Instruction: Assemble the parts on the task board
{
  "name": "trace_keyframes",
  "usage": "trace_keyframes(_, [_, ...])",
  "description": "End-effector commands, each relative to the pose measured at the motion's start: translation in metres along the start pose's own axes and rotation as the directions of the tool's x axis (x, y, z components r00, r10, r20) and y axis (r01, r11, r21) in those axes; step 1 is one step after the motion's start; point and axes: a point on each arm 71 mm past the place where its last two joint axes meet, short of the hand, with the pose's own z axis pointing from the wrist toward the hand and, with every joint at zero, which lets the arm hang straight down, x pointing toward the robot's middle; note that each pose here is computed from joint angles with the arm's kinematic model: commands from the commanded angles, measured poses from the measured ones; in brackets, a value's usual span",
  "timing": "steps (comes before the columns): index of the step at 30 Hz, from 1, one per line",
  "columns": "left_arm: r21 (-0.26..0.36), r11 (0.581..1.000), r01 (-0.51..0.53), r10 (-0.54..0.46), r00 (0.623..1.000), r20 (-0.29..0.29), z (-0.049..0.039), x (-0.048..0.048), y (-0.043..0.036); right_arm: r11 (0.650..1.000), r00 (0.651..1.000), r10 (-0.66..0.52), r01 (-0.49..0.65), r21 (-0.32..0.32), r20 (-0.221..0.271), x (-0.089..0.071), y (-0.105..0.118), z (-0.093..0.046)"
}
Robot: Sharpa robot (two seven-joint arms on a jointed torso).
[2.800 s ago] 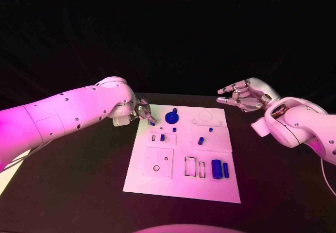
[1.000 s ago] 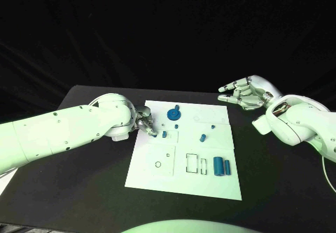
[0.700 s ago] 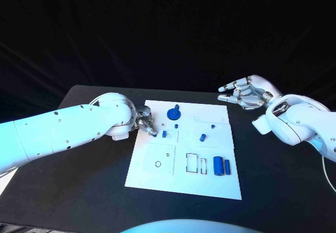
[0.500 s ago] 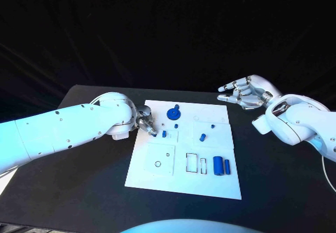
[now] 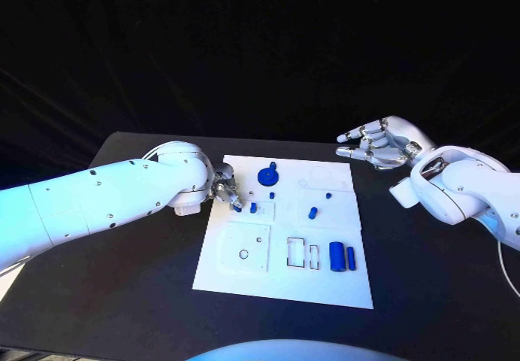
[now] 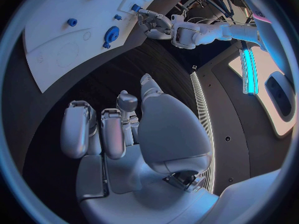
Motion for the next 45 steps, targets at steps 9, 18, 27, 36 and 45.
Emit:
trace_keyframes(9, [-0.019,1.0,-0.023,0.022,0.998,-0.058,0.0034,0.0099,-0.001,1.0,1.0,0.005,-0.005,-0.009,-0.021,0.0018,0.0006,0.0])
trace_keyframes(18, [-0.017,1.0,-0.026,0.025,0.998,-0.055,0.0044,0.0097,-0.0041,1.0,1.0,0.005,-0.006,-0.006,-0.025,0.0021,0.0004,0.0])
trace_keyframes(27, [-0.028,0.999,-0.018,0.016,0.999,-0.043,0.0063,0.0076,-0.0009,1.0,1.0,0.005,-0.005,-0.004,-0.026,0.0018,0.0,-0.0004])
trace_keyframes(36, [-0.028,1.0,0.007,-0.008,1.0,-0.023,0.0037,0.0048,0.0035,1.0,1.0,0.005,-0.005,-0.003,-0.03,0.0021,-0.0007,-0.0003])
trace_keyframes(45, [-0.005,0.998,0.06,-0.06,0.998,0.012,-0.0003,0.0023,0.0057,1.0,0.999,0.008,-0.008,0.001,-0.038,0.0037,-0.0021,-0.0003])
